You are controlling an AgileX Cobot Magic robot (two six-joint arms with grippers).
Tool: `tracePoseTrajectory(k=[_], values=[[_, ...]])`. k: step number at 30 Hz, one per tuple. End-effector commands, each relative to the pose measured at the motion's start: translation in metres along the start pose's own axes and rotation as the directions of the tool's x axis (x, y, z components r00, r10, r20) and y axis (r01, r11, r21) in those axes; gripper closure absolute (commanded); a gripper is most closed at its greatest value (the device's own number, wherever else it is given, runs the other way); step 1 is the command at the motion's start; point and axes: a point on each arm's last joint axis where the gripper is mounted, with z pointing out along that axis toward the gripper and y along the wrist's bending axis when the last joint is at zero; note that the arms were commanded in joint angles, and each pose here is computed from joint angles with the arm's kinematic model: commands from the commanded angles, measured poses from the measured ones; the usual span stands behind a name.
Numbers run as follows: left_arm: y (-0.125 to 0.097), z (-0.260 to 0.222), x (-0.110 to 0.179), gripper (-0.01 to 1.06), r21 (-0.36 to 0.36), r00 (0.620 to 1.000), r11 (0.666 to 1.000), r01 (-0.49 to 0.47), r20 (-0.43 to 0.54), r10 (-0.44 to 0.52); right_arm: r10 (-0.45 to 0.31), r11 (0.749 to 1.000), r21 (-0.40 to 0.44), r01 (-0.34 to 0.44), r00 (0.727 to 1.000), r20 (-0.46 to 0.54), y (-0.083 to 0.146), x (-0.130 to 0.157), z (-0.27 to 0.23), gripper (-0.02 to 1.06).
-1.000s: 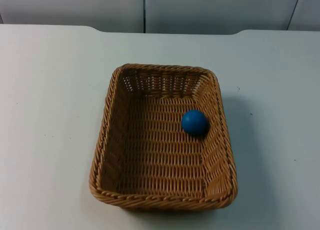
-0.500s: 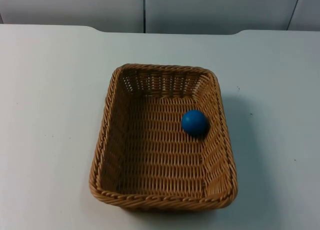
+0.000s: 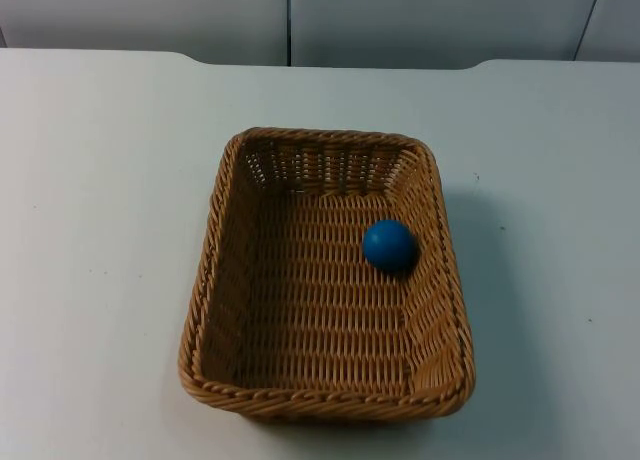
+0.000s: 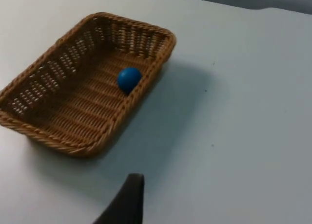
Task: Pick up the basket with the left hand and place the ball into the basket with the right hand.
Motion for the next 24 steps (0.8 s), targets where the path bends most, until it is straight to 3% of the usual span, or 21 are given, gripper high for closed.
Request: tracePoseTrajectory(k=[1, 9, 15, 24], values=[[-0.0009, 0.0004, 0.0002, 0.13, 0.014, 1.0, 1.0, 0.009, 0.012, -0.009, 0.024, 0.998, 0.053, -0.025, 1.0, 0.014, -0.0001, -0.0002, 0.0, 0.0], [-0.0009, 0.0004, 0.0002, 0.13, 0.014, 1.0, 1.0, 0.009, 0.012, -0.009, 0.121, 0.964, 0.237, -0.123, 0.992, 0.021, 0.0014, 0.0002, -0.0008, 0.0], [-0.0009, 0.0004, 0.0002, 0.13, 0.014, 1.0, 1.0, 0.009, 0.012, -0.009, 0.159, 0.938, 0.307, -0.16, 0.987, 0.029, 0.0021, 0.0003, -0.001, 0.0], [-0.0009, 0.0004, 0.0002, 0.13, 0.014, 1.0, 1.0, 0.009, 0.012, -0.009, 0.179, 0.921, 0.346, -0.18, 0.983, 0.035, 0.0024, 0.0004, -0.0011, 0.0]])
